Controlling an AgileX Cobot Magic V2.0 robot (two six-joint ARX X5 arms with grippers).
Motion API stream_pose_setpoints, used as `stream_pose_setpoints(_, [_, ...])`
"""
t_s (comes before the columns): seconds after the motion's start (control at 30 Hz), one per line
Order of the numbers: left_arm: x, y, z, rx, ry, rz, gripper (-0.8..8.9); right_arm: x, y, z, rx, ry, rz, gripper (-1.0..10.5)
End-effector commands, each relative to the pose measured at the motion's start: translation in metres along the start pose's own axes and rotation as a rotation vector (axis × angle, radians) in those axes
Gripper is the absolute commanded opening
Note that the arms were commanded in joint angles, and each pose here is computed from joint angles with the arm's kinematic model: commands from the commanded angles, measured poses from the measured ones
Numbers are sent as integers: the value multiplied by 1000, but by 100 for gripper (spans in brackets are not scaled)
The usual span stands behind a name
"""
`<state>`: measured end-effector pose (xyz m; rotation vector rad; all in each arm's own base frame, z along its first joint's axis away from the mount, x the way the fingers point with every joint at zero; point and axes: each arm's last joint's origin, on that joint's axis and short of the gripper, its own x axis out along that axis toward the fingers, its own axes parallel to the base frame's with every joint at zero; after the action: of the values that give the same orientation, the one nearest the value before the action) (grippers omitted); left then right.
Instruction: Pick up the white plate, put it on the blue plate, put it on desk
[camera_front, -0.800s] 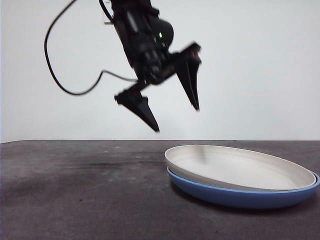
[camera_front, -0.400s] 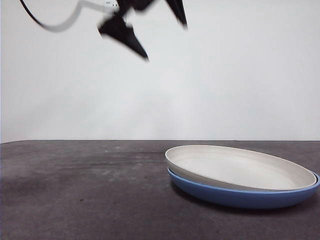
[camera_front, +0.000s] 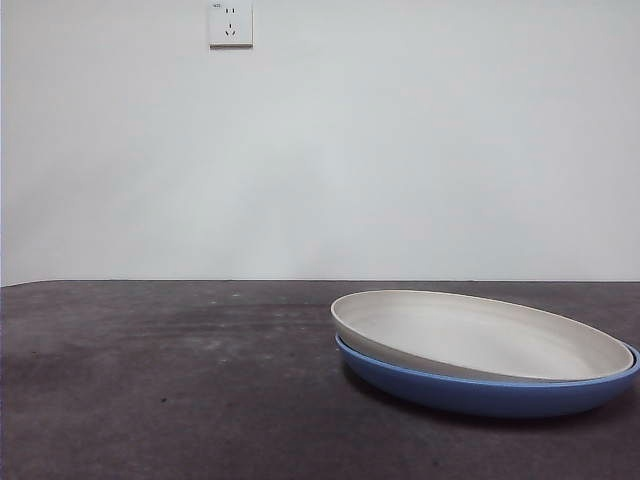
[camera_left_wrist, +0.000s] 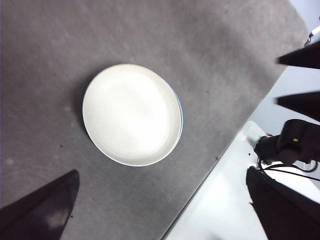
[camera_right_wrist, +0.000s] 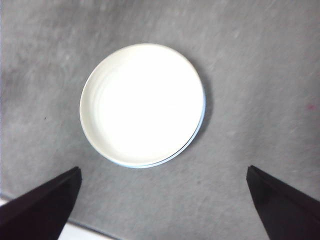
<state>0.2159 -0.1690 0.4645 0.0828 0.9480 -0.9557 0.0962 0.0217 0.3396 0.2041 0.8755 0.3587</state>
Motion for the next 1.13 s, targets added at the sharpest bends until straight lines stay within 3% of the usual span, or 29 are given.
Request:
stream_pose_setpoints(0.03, [-16,-8,-11,28,-2,17,542,10,-1,8,13,39,29,597])
stream_pose_setpoints(0.33, [-54,-23,-70,53,-45,26,542,55,-10,30,66,212,92,597])
stream_pose_setpoints(0.5, [-68,-29,-106,86,-127,30,542,88,-18,45,88,261,112,597])
stream_pose_setpoints(0.67, [-81,-31,-136,110,-209,106,542,123,-28,54,116,332,101,597])
stream_pose_setpoints(1.13, [-100,-38,-181,191,-322,133,540,217,-60,54,126,492,78,597])
